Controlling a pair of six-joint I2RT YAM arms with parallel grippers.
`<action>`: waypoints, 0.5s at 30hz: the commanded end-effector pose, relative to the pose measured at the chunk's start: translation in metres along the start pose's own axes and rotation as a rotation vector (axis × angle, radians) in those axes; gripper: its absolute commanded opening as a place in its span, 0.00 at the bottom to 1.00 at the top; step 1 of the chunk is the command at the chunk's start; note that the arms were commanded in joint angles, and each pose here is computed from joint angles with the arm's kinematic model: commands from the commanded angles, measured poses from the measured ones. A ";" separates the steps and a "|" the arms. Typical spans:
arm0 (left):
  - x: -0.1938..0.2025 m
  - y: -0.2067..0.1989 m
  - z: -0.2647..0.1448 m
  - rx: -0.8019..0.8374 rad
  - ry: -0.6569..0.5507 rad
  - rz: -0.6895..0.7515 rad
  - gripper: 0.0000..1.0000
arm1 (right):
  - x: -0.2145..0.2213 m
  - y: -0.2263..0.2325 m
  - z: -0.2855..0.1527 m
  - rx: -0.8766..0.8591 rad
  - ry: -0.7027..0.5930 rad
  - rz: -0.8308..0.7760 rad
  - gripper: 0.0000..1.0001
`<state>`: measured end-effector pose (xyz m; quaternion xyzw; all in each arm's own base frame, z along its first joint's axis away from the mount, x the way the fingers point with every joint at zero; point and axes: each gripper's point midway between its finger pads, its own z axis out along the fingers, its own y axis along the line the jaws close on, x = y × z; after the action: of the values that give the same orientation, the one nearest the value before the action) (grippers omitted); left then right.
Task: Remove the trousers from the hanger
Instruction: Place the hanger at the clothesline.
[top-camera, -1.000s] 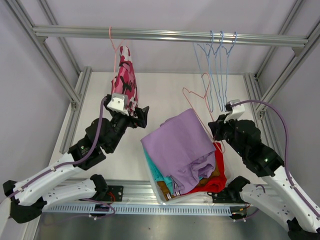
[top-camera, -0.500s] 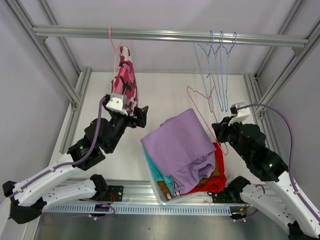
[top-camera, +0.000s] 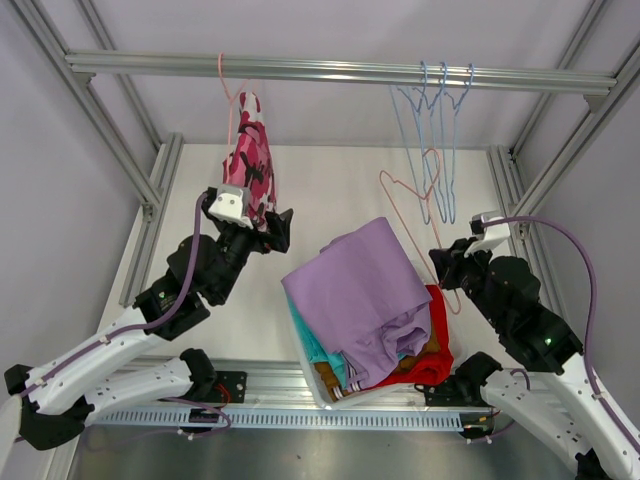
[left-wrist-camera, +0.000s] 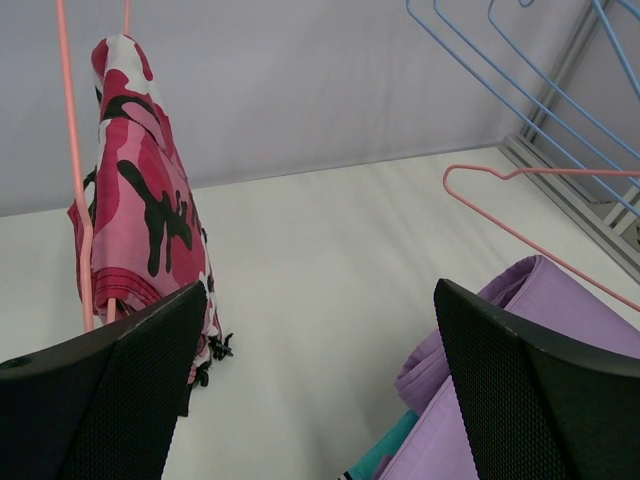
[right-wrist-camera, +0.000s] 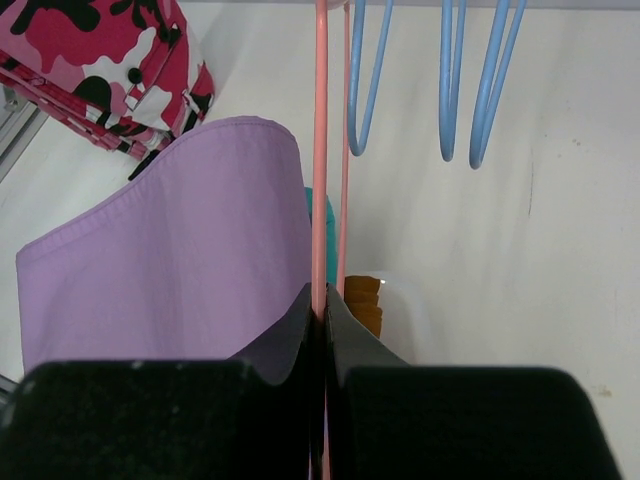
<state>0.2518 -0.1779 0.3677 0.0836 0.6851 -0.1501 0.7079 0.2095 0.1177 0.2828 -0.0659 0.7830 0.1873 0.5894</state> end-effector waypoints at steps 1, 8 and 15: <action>-0.011 0.007 0.000 -0.030 -0.031 -0.027 0.99 | -0.012 0.000 -0.001 0.003 -0.048 0.018 0.00; -0.012 0.007 -0.001 -0.030 -0.030 -0.029 0.99 | -0.008 0.005 0.003 -0.018 -0.026 0.015 0.00; -0.015 0.011 -0.003 -0.042 -0.042 -0.028 0.99 | -0.008 0.004 0.004 -0.010 -0.023 0.013 0.00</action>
<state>0.2524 -0.1746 0.3684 0.0772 0.6852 -0.1450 0.7095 0.2116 0.1210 0.2780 -0.0704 0.7891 0.1861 0.5812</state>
